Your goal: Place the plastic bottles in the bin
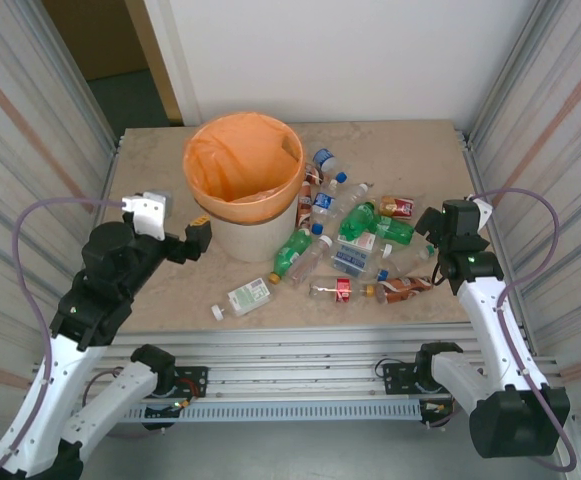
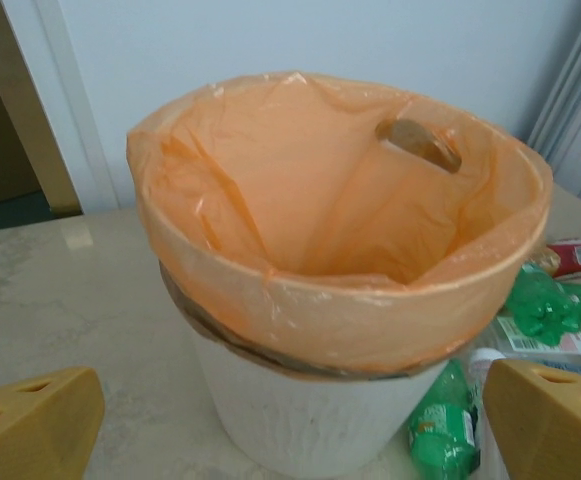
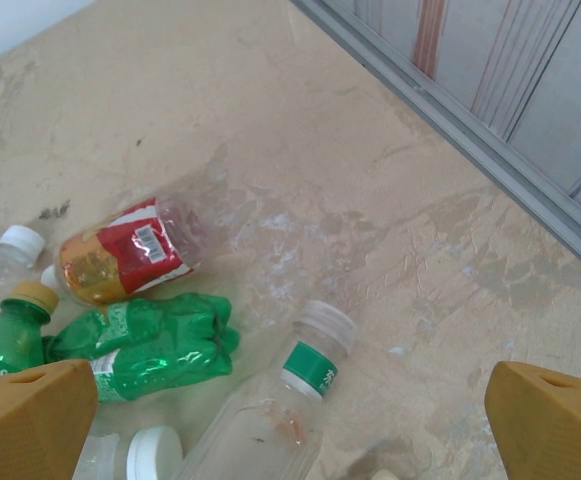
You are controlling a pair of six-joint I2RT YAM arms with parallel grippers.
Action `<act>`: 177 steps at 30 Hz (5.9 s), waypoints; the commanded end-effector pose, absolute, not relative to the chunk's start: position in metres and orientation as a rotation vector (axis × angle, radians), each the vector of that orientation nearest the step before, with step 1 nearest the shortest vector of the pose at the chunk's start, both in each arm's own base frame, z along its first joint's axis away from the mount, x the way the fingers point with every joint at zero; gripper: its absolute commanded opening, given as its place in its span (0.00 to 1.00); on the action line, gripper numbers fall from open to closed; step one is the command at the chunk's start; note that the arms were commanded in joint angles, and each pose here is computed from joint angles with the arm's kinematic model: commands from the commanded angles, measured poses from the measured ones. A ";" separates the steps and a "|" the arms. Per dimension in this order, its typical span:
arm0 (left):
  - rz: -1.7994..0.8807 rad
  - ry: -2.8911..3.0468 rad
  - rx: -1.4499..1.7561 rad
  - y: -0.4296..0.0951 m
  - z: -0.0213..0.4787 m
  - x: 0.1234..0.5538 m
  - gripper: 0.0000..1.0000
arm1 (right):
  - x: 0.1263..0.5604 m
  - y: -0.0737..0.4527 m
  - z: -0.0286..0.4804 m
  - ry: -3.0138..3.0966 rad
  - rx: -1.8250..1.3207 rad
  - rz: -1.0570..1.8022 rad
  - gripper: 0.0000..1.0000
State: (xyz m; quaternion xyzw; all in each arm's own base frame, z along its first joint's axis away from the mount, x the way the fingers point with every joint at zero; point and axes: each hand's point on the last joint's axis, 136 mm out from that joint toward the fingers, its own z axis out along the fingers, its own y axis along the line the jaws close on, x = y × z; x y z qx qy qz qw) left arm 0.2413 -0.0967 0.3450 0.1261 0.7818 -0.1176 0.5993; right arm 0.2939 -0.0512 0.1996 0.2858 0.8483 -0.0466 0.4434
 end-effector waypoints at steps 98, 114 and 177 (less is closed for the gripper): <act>-0.081 2.598 0.328 -0.157 0.049 0.207 0.28 | 0.292 -0.060 0.199 2.087 0.778 -0.131 0.98; -0.078 2.407 -0.143 -0.096 0.120 0.216 0.25 | 0.304 -0.056 0.203 2.091 0.773 -0.095 0.98; -0.306 1.807 0.524 -0.203 0.412 0.442 0.26 | 0.293 -0.052 0.192 2.276 0.830 -0.126 0.98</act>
